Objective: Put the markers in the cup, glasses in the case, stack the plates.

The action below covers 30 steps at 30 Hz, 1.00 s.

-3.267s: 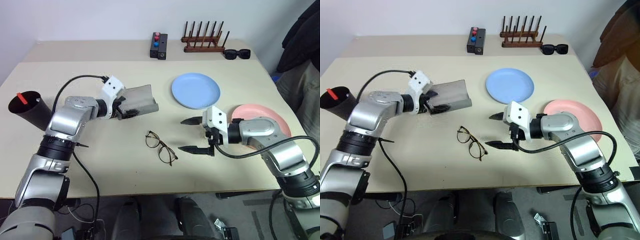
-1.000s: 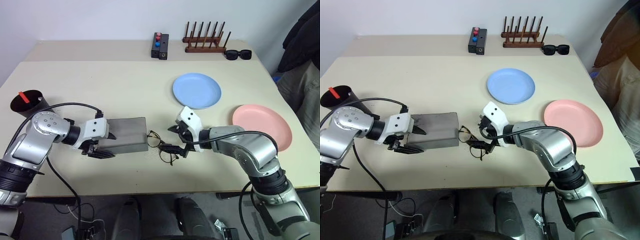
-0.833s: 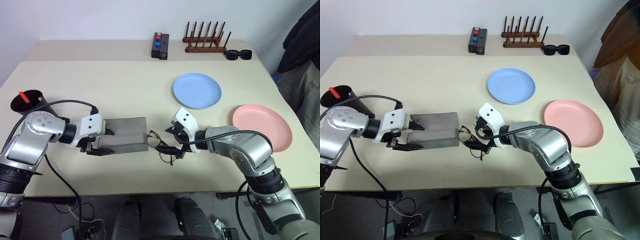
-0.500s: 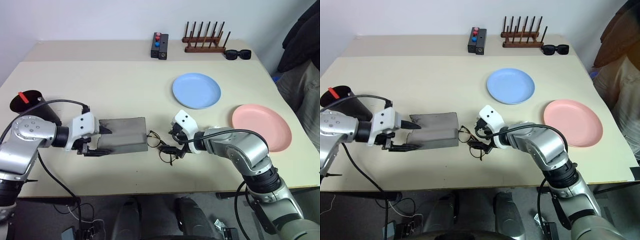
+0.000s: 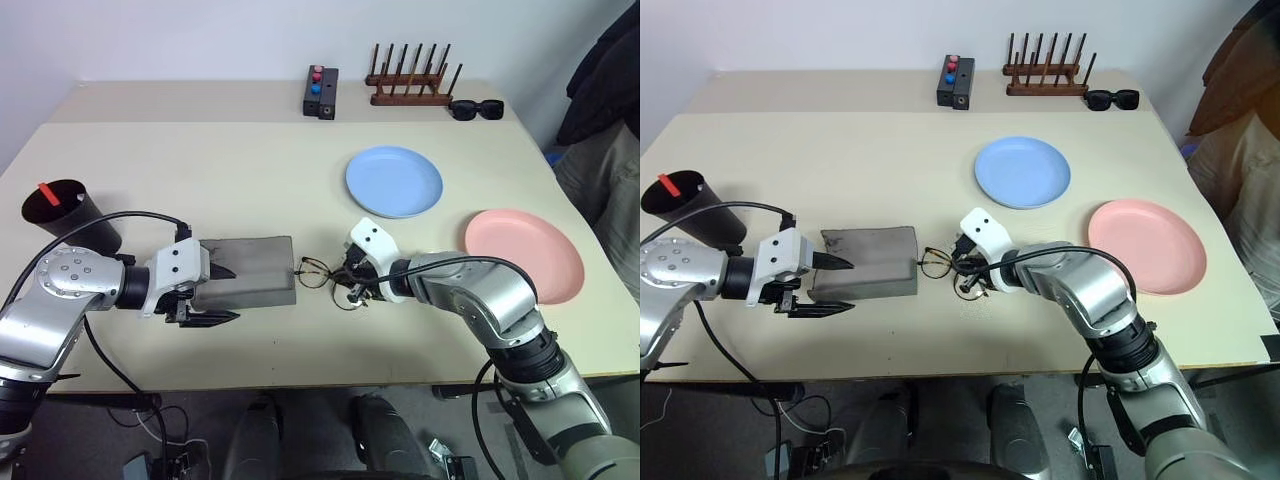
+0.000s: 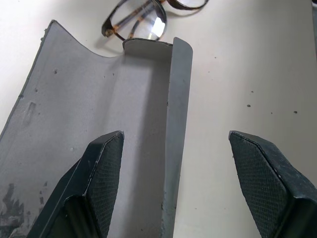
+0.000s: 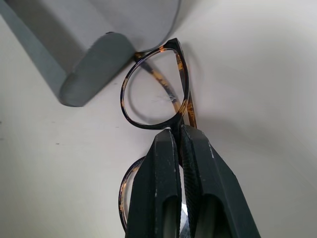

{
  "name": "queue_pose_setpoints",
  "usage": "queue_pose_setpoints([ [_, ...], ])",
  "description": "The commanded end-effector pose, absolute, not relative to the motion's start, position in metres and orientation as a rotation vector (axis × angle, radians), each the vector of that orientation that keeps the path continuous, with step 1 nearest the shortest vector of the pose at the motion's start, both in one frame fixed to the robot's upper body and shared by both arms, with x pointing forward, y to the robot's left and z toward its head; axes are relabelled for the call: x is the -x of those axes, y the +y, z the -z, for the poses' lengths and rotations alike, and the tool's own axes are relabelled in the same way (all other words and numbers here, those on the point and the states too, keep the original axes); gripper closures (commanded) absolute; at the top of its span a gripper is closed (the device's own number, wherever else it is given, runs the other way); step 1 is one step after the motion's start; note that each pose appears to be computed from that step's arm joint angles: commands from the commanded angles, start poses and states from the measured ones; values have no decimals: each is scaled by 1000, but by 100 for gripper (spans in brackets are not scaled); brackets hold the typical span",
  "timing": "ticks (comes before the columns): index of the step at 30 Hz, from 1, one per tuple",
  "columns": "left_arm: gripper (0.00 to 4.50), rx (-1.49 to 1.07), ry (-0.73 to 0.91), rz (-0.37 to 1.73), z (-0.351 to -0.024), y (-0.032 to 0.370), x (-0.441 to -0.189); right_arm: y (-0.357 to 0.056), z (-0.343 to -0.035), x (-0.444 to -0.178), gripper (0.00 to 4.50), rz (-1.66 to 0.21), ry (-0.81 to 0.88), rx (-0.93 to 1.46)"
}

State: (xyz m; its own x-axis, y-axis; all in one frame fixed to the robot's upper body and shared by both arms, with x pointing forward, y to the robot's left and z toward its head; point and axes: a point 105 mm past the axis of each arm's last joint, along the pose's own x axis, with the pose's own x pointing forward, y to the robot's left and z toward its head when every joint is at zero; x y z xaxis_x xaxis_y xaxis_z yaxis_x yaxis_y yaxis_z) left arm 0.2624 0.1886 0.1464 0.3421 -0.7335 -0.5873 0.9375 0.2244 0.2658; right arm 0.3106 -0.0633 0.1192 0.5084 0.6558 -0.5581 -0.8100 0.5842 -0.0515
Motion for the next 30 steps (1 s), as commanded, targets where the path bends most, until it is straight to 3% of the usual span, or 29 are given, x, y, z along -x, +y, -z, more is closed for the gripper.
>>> queue_pose_setpoints([
  [1, 103, -664, 324, 1169, -157, 188, -263, -65, -131, -317, 448, -898, 469, 376],
  [14, 103, -566, 240, 902, -174, 224, -279, -51, -174, -316, 448, -1010, 274, 534],
  [23, 103, -468, 225, 743, -176, 251, -245, 2, -209, -304, 448, -1189, 109, 537],
  [30, 103, -391, 272, 652, -161, 266, -214, 54, -207, -296, 448, -1335, 49, 546],
])
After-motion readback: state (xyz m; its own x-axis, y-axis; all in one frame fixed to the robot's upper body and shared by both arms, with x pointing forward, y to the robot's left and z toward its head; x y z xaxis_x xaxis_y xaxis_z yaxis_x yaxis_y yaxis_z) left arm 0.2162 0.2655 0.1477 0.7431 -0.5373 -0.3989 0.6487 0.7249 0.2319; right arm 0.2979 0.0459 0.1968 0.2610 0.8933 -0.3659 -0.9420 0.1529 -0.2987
